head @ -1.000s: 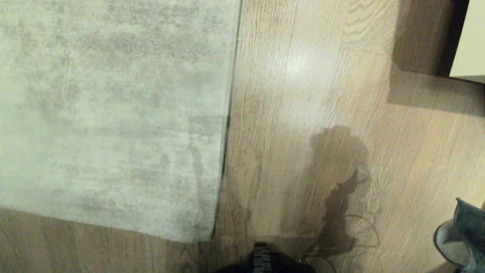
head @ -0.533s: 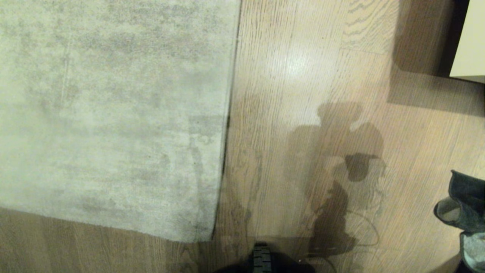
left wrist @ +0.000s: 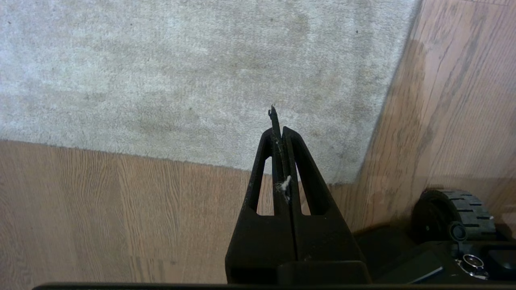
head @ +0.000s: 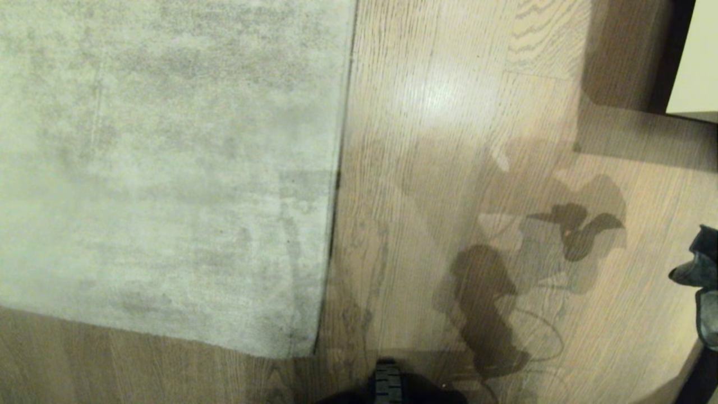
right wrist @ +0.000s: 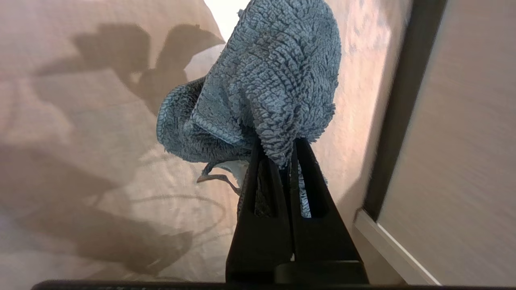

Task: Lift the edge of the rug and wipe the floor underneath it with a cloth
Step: Put down the rag

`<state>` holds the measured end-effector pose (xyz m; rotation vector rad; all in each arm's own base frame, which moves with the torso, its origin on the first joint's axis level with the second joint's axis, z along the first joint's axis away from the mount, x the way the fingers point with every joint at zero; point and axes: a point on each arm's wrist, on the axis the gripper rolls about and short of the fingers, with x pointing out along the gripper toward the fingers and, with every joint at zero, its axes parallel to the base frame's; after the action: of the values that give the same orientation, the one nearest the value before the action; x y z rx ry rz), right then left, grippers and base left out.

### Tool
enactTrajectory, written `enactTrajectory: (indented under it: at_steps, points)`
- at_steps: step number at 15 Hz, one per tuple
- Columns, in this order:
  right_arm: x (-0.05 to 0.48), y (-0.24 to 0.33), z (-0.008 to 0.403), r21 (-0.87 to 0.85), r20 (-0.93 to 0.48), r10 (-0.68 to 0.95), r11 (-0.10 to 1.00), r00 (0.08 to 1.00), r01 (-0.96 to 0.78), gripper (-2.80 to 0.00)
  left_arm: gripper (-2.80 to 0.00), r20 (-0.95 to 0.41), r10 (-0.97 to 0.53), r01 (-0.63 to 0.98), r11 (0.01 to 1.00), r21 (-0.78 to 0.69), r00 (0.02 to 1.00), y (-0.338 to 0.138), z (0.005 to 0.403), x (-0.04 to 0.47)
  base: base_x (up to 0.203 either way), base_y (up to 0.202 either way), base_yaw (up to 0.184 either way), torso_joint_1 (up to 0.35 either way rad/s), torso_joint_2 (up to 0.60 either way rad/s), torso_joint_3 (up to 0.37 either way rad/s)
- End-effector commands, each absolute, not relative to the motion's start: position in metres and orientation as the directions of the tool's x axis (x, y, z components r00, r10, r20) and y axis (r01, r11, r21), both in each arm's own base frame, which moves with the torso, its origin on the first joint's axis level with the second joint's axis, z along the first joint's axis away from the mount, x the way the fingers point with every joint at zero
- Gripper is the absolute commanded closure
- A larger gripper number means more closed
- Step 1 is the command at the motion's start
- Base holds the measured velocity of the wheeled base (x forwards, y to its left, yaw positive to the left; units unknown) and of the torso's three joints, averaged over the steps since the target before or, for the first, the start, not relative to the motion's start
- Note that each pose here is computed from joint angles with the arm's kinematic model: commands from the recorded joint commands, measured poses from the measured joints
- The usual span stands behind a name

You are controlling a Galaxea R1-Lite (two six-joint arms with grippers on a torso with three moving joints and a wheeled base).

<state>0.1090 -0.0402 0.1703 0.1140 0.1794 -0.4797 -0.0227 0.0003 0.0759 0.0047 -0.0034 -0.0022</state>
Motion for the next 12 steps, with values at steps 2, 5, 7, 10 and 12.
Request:
enactTrajectory:
  at_steps: [2,5,7,10,12]
  points:
    - [0.142,-0.059,0.152,0.051,-0.292,-0.479,0.857,0.828,0.513,0.00,0.00,0.003,-0.002,0.002,1.000,0.005,1.000,0.000,0.076,-0.023,0.000,0.000,0.000,0.000,0.00,0.000]
    - [0.165,-0.074,0.143,0.052,-0.285,-0.504,0.841,0.815,0.539,0.00,0.00,0.003,-0.002,0.002,1.000,0.005,1.000,0.000,0.076,-0.023,0.000,0.000,0.000,0.000,0.00,0.000]
    - [0.173,-0.084,0.139,0.069,-0.272,-0.494,0.846,0.826,0.528,0.00,0.00,0.003,-0.002,0.002,1.000,0.005,1.000,0.000,0.076,-0.023,0.000,0.000,0.000,0.000,0.00,0.000]
    - [0.174,-0.097,0.137,0.092,-0.274,-0.470,0.856,0.839,0.509,0.00,0.00,0.003,-0.002,0.002,1.000,0.005,1.000,0.000,0.076,-0.023,0.000,0.000,0.000,0.000,0.00,0.000]
    - [0.175,-0.099,0.135,0.093,-0.284,-0.473,0.852,0.834,0.515,0.00,0.00,0.003,-0.002,0.002,1.000,0.005,1.000,0.000,0.076,-0.023,0.000,0.000,0.000,0.000,0.00,0.000]
